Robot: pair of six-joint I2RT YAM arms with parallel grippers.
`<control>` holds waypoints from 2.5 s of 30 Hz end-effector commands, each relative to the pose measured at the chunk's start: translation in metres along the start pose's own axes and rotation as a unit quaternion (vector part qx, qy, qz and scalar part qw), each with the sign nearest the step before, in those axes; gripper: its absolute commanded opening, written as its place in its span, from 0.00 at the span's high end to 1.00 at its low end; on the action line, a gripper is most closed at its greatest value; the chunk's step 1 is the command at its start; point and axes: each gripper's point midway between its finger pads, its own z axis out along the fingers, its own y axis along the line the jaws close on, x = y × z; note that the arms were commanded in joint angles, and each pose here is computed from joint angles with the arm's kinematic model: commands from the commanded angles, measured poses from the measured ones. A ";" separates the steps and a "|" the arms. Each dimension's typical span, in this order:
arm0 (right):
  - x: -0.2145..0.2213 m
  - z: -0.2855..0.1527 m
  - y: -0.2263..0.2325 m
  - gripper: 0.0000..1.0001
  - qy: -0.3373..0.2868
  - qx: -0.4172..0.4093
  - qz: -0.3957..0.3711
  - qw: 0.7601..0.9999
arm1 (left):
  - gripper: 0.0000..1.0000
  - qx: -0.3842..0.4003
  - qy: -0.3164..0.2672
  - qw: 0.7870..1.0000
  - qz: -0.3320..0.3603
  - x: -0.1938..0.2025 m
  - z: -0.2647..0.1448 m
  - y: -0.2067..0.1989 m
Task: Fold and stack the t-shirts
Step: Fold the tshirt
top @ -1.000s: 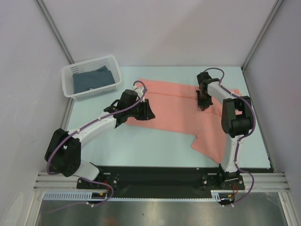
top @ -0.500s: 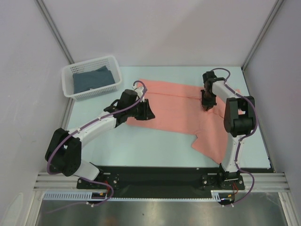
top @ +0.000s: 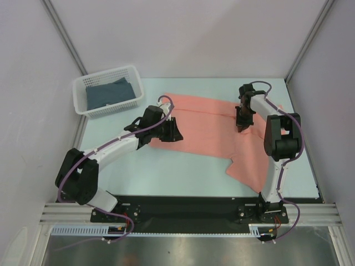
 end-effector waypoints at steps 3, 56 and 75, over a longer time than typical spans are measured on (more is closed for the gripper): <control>-0.002 -0.009 0.011 0.98 0.011 -0.038 0.033 0.999 | 0.67 0.018 -0.012 1.000 -0.005 -0.010 0.005 -0.006; 0.029 0.019 -0.139 0.72 -0.036 -0.259 0.403 0.877 | 0.66 -0.034 -0.023 0.997 -0.068 -0.018 -0.035 0.061; 0.028 0.015 -0.163 0.71 -0.048 -0.197 0.426 0.882 | 0.65 -0.066 -0.024 0.992 -0.102 -0.014 -0.052 0.094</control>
